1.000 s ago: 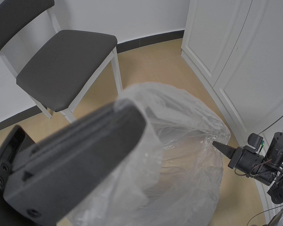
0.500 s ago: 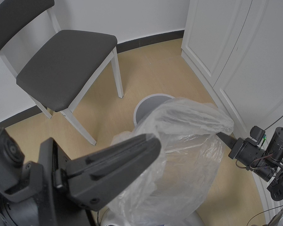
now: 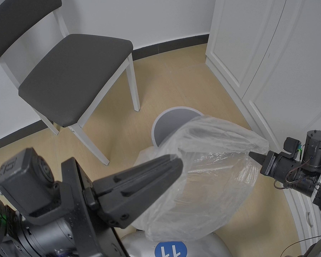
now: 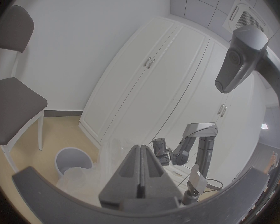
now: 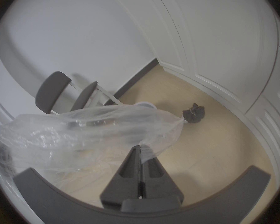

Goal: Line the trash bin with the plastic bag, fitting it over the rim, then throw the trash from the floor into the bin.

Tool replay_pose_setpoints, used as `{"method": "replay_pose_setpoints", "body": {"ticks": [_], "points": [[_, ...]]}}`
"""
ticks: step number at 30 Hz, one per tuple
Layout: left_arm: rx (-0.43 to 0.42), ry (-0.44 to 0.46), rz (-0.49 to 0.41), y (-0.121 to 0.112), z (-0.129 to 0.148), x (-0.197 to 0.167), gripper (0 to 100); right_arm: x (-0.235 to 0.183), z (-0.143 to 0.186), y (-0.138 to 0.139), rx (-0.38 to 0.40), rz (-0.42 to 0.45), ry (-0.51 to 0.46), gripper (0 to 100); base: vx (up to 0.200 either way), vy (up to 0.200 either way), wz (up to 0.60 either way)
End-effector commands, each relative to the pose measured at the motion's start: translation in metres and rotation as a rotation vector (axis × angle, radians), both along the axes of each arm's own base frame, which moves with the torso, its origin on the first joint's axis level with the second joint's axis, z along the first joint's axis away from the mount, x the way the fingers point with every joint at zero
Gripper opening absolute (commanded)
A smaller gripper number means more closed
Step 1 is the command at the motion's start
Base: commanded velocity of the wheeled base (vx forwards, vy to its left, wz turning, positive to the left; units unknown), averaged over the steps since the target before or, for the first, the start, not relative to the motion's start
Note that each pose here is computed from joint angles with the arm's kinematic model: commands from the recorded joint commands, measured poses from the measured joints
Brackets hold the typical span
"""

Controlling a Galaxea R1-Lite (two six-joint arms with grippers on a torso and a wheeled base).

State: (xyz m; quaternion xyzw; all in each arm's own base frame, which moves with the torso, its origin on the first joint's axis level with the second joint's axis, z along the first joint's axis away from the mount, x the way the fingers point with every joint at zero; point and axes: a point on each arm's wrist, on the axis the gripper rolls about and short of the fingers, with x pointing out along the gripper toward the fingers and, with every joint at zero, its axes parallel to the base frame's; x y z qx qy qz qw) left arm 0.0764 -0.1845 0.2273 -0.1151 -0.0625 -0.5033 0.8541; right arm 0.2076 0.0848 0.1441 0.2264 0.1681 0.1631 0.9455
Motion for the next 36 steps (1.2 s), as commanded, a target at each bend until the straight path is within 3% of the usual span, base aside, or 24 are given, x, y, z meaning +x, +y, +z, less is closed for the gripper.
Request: {"method": "replay_pose_setpoints", "body": {"ticks": [1,11,28,36], "points": [[0.04,0.01,0.027,-0.004,-0.008,0.007,0,-0.038,0.084,-0.015,0.062,-0.028,-0.112,0,0.0,0.0,0.0],[0.233,-0.007,0.089,-0.003,-0.038,0.024,0,-0.052,0.094,-0.01,0.06,-0.04,-0.161,0,0.0,0.0,0.0],[0.336,-0.055,0.151,0.005,-0.052,0.037,0,-0.062,0.091,-0.004,-0.009,-0.055,-0.181,0,0.0,0.0,0.0],[0.393,-0.084,0.203,0.009,-0.058,0.047,0,-0.076,0.081,-0.011,-0.137,-0.017,-0.217,0,0.0,0.0,0.0]]}}
